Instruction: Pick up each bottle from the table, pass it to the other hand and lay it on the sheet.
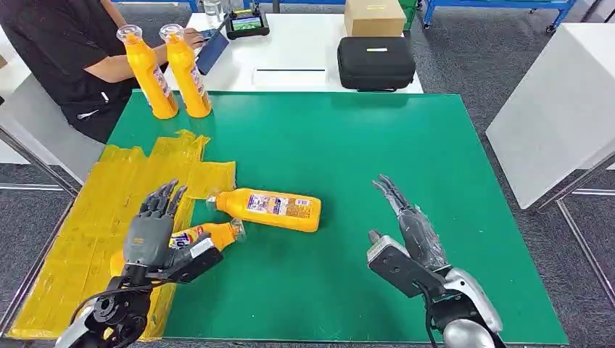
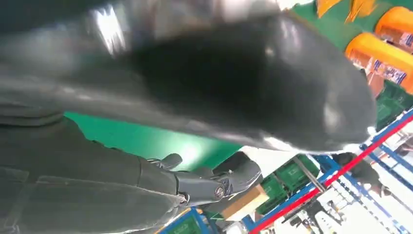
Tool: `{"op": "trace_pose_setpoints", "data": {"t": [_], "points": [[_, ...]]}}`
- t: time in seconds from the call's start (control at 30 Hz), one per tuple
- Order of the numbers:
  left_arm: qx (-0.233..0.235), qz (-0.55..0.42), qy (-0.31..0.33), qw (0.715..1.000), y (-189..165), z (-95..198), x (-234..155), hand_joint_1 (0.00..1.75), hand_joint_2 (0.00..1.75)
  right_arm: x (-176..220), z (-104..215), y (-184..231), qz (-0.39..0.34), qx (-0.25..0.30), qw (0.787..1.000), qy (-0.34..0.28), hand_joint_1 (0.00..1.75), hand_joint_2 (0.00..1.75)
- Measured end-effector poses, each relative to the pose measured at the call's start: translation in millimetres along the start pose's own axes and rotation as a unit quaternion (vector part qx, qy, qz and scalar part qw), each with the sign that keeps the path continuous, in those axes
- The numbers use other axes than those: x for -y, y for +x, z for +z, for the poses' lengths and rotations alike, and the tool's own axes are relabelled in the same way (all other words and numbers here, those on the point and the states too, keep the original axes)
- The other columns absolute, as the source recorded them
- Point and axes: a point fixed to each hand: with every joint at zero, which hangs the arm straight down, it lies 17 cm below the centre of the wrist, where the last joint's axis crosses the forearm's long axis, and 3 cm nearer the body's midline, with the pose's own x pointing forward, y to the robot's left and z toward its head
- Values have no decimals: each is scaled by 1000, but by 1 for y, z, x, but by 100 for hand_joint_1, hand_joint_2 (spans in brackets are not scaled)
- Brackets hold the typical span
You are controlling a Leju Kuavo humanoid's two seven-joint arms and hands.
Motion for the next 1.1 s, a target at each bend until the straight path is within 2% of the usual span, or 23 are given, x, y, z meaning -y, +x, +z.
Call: {"op": "trace_pose_setpoints", "data": {"t": [0.1,0.2,0.27,0.47,0.77,0.8,0.9,0.93,1.03,1.1], "points": [[27,106,77,991,18,-2,-43,0,0,0,2,-2,1,-3,1000,-1,0,0],[57,187,149,969,31,1,-82,0,0,1,3,-4,2,-6,1000,-4,0,0],[53,239,179,953,30,2,-99,0,0,2,3,-4,3,-7,1000,-4,0,0],[43,268,211,939,28,5,-120,0,0,2,3,-5,5,-7,1000,-3,0,0],[38,275,221,935,27,6,-126,0,0,2,3,-5,6,-7,1000,-2,0,0],[38,276,221,935,27,6,-126,0,0,2,3,-5,6,-7,1000,-2,0,175],[27,316,223,922,23,6,-126,0,0,2,3,-9,15,-15,1000,-3,0,175],[12,357,220,908,18,6,-124,0,175,2,3,-12,25,-24,999,-2,0,175],[-47,529,168,830,11,1,-106,0,175,-1,0,-32,79,-61,995,15,0,175],[-54,607,132,782,24,2,-101,0,175,2,-7,-49,119,-82,989,25,0,175]]}}
